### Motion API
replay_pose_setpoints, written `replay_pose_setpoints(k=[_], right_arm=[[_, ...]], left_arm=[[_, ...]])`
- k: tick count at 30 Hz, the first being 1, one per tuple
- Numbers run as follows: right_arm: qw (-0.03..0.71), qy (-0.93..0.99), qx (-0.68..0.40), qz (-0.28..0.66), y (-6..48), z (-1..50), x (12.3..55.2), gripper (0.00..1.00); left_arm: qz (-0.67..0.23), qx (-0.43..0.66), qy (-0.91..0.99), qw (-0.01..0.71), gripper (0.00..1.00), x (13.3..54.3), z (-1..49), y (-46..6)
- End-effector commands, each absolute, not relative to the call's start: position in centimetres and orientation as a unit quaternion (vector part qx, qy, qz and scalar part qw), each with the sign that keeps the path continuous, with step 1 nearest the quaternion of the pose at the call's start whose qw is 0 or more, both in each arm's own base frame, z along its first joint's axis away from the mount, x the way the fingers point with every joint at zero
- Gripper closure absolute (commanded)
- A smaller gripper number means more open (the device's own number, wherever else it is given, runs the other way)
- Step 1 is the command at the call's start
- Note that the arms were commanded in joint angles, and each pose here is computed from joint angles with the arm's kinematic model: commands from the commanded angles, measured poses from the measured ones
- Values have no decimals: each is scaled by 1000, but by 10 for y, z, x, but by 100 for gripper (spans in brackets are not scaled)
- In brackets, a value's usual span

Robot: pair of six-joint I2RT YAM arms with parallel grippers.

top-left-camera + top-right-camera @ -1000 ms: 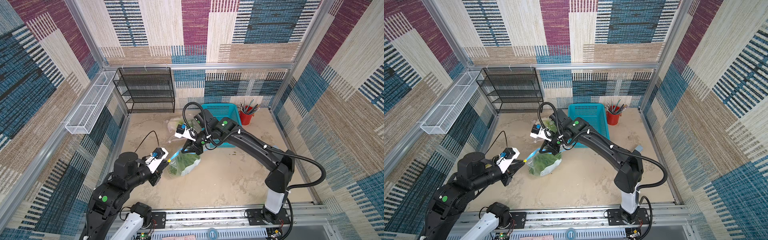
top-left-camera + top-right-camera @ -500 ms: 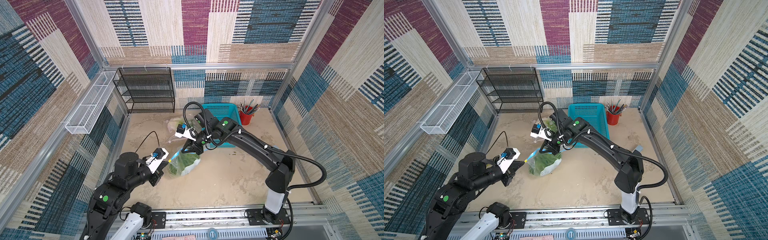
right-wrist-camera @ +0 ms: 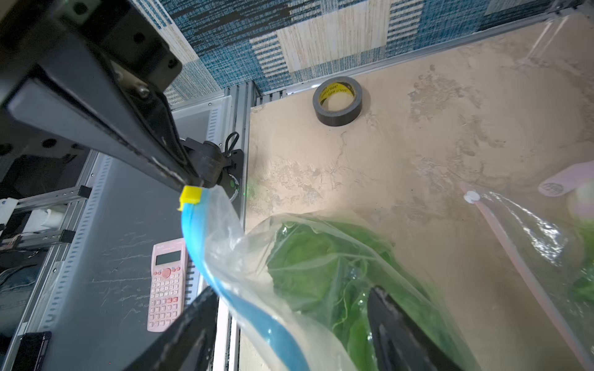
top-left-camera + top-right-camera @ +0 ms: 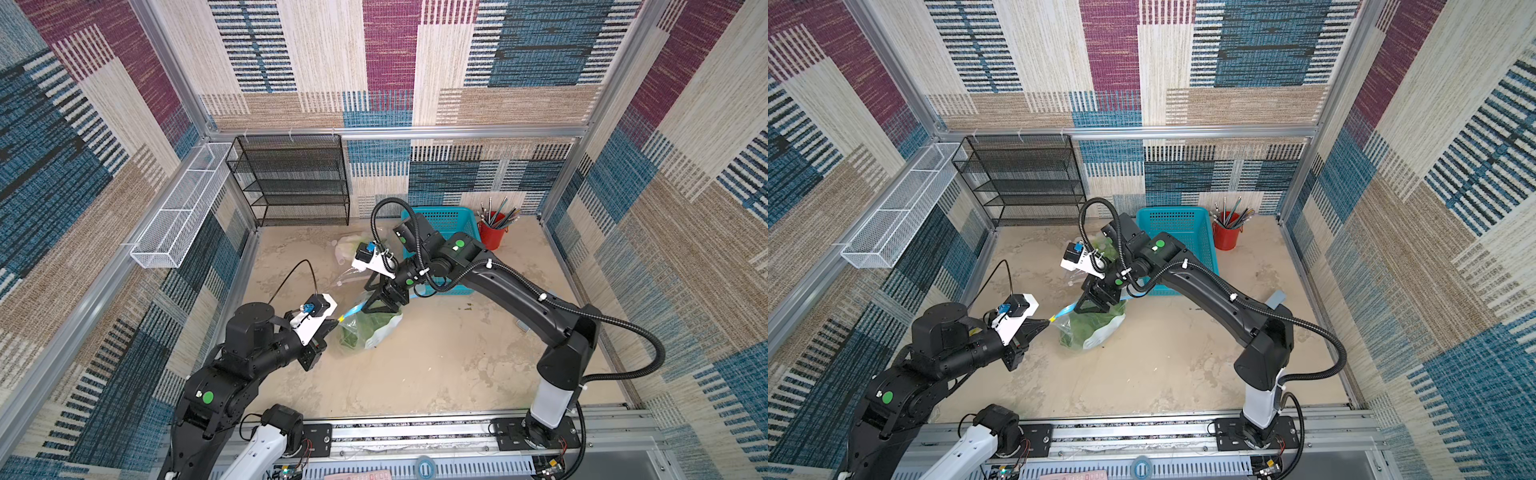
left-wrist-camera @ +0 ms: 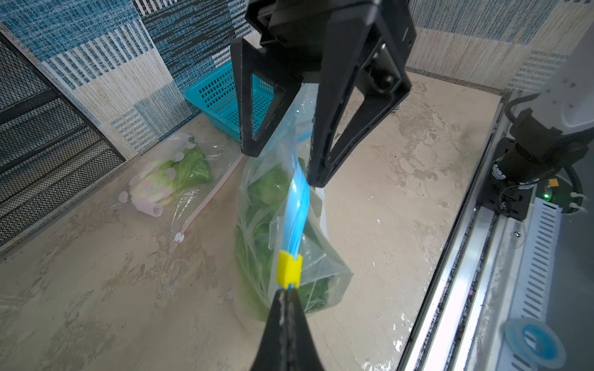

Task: Open the zip-top bag and take out the chinese cabbages
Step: Adjust the zipper food storage bag at the center of the board.

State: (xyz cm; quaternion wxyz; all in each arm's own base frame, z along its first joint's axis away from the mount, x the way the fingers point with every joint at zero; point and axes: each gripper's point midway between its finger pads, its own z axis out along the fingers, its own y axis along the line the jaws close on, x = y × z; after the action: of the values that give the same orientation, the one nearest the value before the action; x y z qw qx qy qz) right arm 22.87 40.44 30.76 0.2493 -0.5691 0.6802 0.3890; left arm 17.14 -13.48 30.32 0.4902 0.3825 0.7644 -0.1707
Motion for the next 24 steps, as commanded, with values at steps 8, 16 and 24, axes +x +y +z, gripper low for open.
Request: replay_pose_setpoints(k=[8, 16, 24], right_arm=[[423, 639, -567, 301, 405, 359, 228, 0], [499, 608, -570, 236, 405, 369, 215, 12], [483, 601, -597, 222, 412, 344, 211, 31]], left_arm=[[-199, 405, 757, 473, 100, 174, 316, -148], [-213, 416, 759, 453, 100, 175, 320, -155], [-224, 422, 758, 443, 100, 174, 323, -158]])
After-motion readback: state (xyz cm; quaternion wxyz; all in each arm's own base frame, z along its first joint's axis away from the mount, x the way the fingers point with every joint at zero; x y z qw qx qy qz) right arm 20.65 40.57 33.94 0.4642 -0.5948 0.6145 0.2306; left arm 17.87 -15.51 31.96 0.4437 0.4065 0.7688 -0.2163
